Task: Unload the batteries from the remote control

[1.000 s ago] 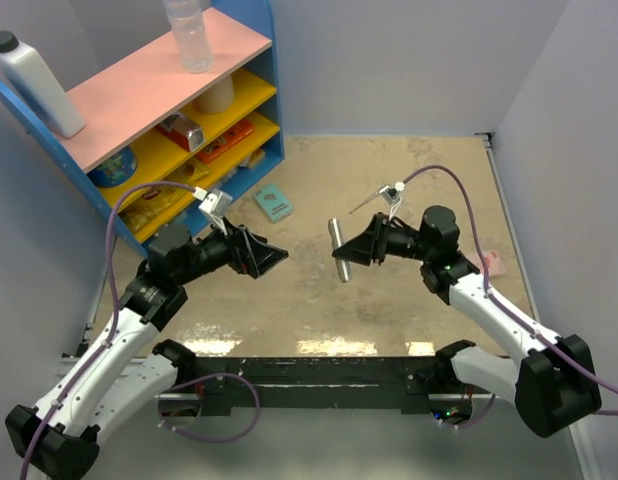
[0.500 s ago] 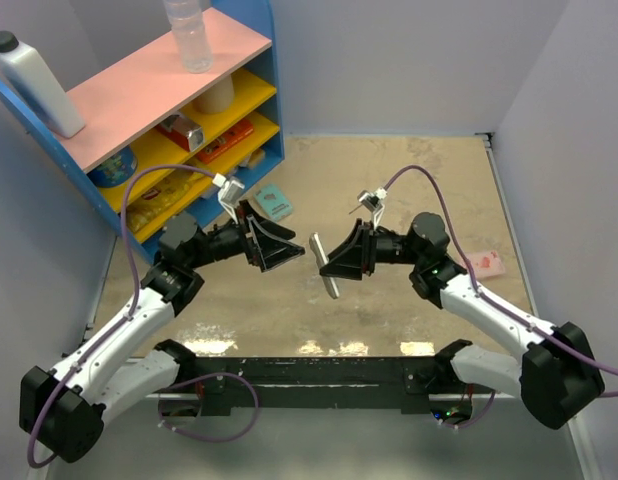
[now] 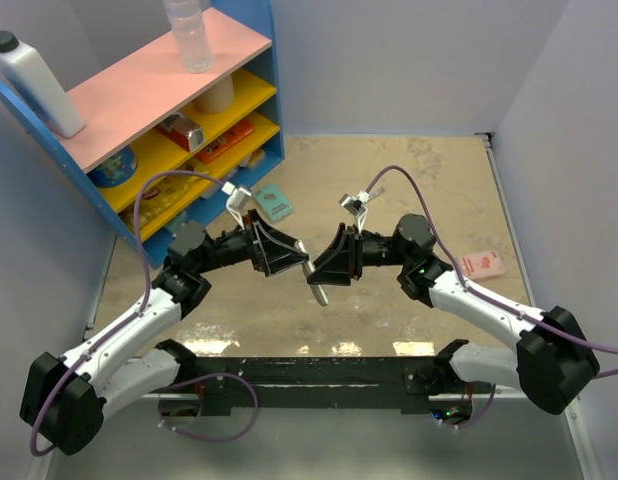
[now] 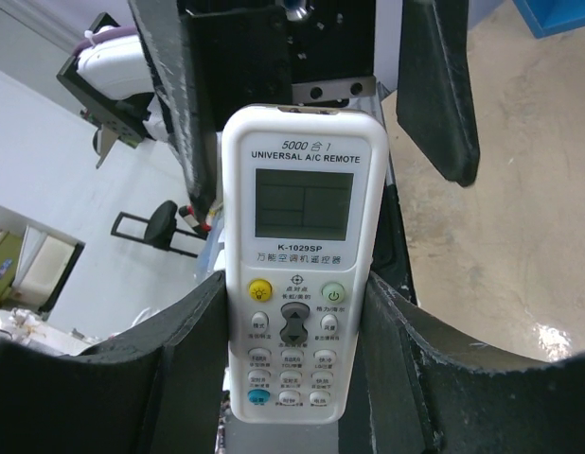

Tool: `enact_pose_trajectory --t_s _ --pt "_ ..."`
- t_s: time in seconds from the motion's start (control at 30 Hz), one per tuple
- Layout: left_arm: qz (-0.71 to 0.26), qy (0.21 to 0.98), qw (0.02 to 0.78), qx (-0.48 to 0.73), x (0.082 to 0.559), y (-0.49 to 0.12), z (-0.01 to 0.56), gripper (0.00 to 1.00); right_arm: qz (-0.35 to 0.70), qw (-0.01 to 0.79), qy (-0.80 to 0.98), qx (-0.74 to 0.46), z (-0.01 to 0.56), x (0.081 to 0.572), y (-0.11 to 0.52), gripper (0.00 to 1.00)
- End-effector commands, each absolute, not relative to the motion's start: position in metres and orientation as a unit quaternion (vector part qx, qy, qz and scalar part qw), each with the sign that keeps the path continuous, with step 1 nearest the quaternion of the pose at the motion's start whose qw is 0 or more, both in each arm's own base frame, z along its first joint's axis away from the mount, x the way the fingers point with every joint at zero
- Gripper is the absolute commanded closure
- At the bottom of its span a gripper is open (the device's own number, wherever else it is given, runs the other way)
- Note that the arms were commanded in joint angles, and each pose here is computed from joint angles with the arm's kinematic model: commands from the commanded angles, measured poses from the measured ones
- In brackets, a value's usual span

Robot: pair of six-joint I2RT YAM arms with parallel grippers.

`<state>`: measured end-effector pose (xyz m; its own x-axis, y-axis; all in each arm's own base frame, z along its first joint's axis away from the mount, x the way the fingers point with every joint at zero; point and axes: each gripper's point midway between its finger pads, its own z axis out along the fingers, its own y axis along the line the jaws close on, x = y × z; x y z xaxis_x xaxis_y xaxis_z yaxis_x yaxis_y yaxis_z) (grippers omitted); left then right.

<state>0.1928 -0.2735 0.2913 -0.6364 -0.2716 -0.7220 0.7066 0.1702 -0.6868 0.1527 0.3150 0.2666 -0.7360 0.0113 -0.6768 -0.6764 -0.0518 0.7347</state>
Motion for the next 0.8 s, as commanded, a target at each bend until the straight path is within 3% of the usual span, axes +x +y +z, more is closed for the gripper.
enact_pose_trajectory --t_s 0.0,0.07,0.23,0.27,0.3,0.37,0.4,0.57,0.77 --pt "-0.644 0.628 0.402 0.169 0.187 -0.275 0.305 0.18 0.689 0.293 0.601 -0.279 0.300 0.155 0.321 0.75" --pt "-0.647 0.627 0.400 0.167 0.186 -0.276 0.306 0.23 0.689 0.291 0.603 -0.278 0.298 0.155 0.323 0.74" --pt "-0.653 0.635 0.387 0.147 0.185 -0.275 0.302 0.51 0.677 0.286 0.627 -0.260 0.283 0.162 0.324 0.72" --pt "-0.653 0.637 0.385 0.143 0.185 -0.274 0.300 0.56 0.673 0.286 0.633 -0.255 0.280 0.164 0.325 0.66" --pt "-0.653 0.639 0.381 0.140 0.184 -0.274 0.298 0.70 0.665 0.292 0.639 -0.253 0.277 0.168 0.325 0.63" --pt "-0.646 0.651 0.376 0.130 0.188 -0.274 0.293 0.84 0.646 0.293 0.666 -0.230 0.266 0.177 0.325 0.53" --pt "-0.642 0.658 0.373 0.125 0.190 -0.274 0.290 0.97 0.637 0.302 0.671 -0.230 0.264 0.180 0.325 0.49" --pt "-0.596 0.711 0.359 0.097 0.204 -0.272 0.260 1.00 0.585 0.318 0.720 -0.194 0.243 0.201 0.320 0.26" --pt "-0.542 0.773 0.326 0.049 0.219 -0.268 0.228 1.00 0.502 0.349 0.773 -0.168 0.219 0.225 0.309 0.22"
